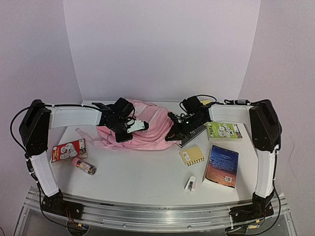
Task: Pack the student bag
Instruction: Unzip the student bag at the center of the board.
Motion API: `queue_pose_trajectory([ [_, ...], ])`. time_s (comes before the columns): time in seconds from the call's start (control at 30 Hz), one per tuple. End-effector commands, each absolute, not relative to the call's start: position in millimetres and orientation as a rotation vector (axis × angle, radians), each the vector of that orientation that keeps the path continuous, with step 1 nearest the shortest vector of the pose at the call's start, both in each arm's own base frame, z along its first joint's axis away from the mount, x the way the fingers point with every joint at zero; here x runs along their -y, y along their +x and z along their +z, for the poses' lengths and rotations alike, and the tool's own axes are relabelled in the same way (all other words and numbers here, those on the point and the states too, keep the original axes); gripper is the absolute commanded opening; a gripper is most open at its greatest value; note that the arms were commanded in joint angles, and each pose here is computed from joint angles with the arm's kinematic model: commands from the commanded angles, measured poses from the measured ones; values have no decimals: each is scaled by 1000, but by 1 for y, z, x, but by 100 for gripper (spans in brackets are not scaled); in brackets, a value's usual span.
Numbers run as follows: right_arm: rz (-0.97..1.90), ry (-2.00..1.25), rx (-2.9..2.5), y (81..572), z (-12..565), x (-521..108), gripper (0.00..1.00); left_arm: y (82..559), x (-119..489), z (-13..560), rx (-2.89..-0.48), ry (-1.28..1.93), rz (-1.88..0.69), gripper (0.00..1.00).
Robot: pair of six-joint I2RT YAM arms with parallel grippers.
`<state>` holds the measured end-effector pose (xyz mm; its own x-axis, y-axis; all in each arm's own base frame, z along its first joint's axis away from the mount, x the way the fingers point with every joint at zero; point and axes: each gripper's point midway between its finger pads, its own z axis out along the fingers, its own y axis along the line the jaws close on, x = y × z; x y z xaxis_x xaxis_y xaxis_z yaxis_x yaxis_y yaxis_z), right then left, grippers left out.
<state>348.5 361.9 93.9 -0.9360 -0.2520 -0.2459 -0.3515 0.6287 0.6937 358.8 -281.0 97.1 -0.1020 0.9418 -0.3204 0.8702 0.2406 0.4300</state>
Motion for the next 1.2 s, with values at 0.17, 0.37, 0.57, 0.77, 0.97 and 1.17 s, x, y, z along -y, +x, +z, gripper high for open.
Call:
queue_pose_trajectory([
  [0.17,1395,-592,-2566,357,149,-388,0,377,278,155,-1921,1462,187,0],
  [0.37,1400,-621,-2524,367,170,-396,0,378,282,214,-1847,1256,99,0],
  [0.57,1137,-555,-2714,371,141,-365,0,390,294,201,-1961,1129,8,0],
  [0.77,1008,-501,-2796,360,119,-322,0,401,312,188,-2011,967,-129,0],
  [0.97,1017,-613,-2771,343,118,-315,0,411,322,210,-2085,630,-334,0],
  [1.17,1081,-713,-2669,337,129,-335,0,409,327,192,-2214,525,-378,0],
])
